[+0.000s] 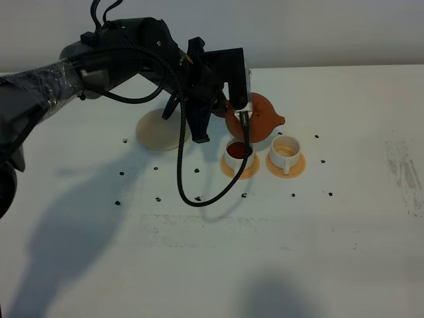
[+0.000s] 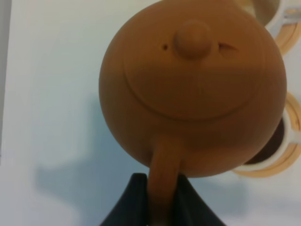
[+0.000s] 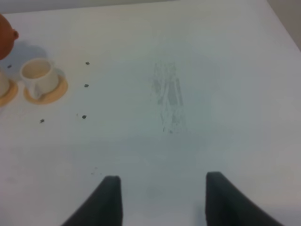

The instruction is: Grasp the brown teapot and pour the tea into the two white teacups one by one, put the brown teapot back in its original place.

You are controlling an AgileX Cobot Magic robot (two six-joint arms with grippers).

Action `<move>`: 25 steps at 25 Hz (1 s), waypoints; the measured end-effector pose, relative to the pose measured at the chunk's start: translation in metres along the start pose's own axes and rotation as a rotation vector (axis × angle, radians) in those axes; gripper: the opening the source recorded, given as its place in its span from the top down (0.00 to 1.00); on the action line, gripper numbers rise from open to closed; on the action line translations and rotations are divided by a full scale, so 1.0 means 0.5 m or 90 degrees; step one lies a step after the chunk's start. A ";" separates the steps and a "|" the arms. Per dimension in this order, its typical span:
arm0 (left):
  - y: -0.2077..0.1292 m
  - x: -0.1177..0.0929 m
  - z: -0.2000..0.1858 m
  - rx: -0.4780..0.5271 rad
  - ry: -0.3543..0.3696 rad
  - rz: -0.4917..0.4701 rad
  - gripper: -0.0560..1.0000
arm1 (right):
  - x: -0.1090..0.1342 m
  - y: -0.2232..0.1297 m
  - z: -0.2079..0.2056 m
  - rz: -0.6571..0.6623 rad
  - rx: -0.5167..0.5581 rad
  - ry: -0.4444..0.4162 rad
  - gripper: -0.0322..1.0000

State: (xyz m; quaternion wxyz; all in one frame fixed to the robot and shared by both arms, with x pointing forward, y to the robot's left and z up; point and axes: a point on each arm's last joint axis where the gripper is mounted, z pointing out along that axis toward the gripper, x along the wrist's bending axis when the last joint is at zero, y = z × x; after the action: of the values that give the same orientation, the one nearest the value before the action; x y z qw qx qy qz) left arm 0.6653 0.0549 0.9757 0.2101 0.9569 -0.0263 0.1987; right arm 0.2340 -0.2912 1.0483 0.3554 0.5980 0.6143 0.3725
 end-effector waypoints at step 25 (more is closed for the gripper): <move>0.020 0.001 0.004 0.019 0.047 0.146 0.87 | 0.000 0.000 0.000 0.000 0.000 0.000 0.55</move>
State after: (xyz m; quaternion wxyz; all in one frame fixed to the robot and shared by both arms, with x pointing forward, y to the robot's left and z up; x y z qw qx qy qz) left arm 0.6654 0.0450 0.9781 0.1724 0.9426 -0.1247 0.2572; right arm 0.2340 -0.2912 1.0483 0.3554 0.5980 0.6143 0.3725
